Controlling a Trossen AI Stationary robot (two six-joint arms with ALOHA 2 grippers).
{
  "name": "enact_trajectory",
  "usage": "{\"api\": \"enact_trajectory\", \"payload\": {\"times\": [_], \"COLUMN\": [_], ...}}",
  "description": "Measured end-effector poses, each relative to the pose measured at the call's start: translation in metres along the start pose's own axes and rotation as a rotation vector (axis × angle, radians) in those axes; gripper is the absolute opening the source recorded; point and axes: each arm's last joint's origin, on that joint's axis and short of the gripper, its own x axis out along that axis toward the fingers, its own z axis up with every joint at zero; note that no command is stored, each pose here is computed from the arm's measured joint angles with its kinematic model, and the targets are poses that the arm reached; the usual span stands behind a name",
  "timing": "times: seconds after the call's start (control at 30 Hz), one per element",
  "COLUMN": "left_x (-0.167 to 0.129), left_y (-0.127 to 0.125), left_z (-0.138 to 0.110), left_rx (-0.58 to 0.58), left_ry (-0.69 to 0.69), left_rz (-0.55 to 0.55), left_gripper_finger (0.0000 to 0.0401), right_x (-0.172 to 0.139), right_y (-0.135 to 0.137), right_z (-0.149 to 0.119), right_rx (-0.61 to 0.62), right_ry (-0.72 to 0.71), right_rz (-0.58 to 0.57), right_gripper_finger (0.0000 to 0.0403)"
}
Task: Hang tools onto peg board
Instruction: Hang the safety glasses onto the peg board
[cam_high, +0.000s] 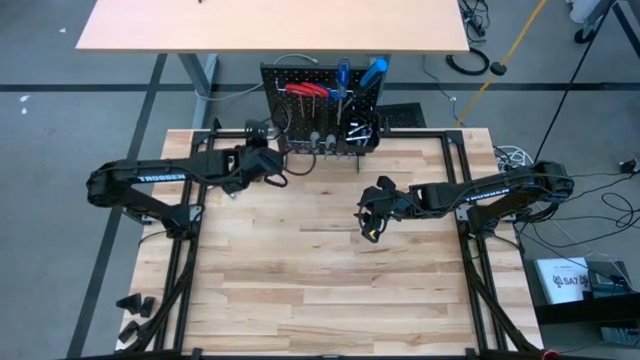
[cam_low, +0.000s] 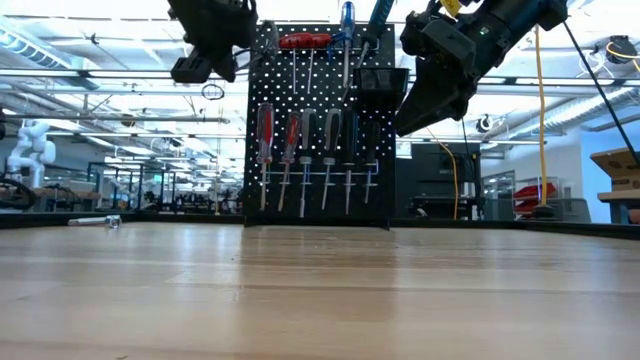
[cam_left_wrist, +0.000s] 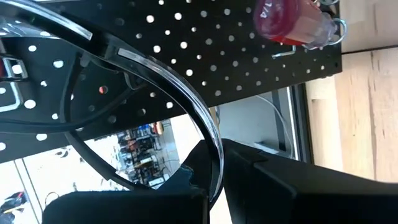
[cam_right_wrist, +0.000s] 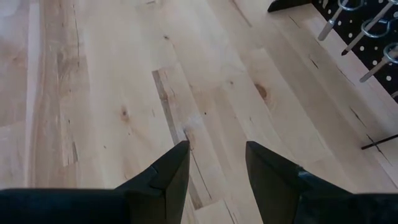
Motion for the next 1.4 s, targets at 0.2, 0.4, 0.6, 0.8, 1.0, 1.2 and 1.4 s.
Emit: {"api": "enact_trajectory", "payload": {"times": [0.2, 0.4, 0.6, 0.8, 1.0, 1.2, 1.4], "left_x": [0.005, 0.012, 0.015, 0.015, 0.015, 0.018, 0.023], "left_y": [0.001, 0.004, 0.005, 0.005, 0.005, 0.008, 0.012], "left_z": [-0.002, -0.007, -0.009, -0.009, -0.009, -0.01, -0.012], "left_rx": [0.021, 0.024, 0.035, 0.059, 0.066, 0.093, 0.056], "left_ry": [-0.01, 0.019, 0.026, 0.007, 0.006, 0.013, 0.019], "left_rz": [-0.025, -0.031, -0.037, -0.051, -0.051, -0.044, -0.029], "left_gripper_finger": [0.0017, 0.0017, 0.0017, 0.0017, 0.0017, 0.0017, 0.0017], "right_x": [0.0, 0.0, 0.0, 0.0, 0.0, 0.0, 0.0], "right_y": [0.0, 0.0, 0.0, 0.0, 0.0, 0.0, 0.0], "right_z": [0.0, 0.0, 0.0, 0.0, 0.0, 0.0, 0.0], "right_rx": [0.0, -0.005, -0.008, -0.008, -0.008, -0.008, -0.009], "right_ry": [0.0, 0.0, 0.0, 0.0, 0.0, 0.0, 0.001], "right_rz": [0.0, 0.0, 0.0, 0.0, 0.0, 0.0, -0.001], "right_gripper_finger": [0.0148, 0.0148, 0.0148, 0.0148, 0.0148, 0.0148, 0.0148]}}
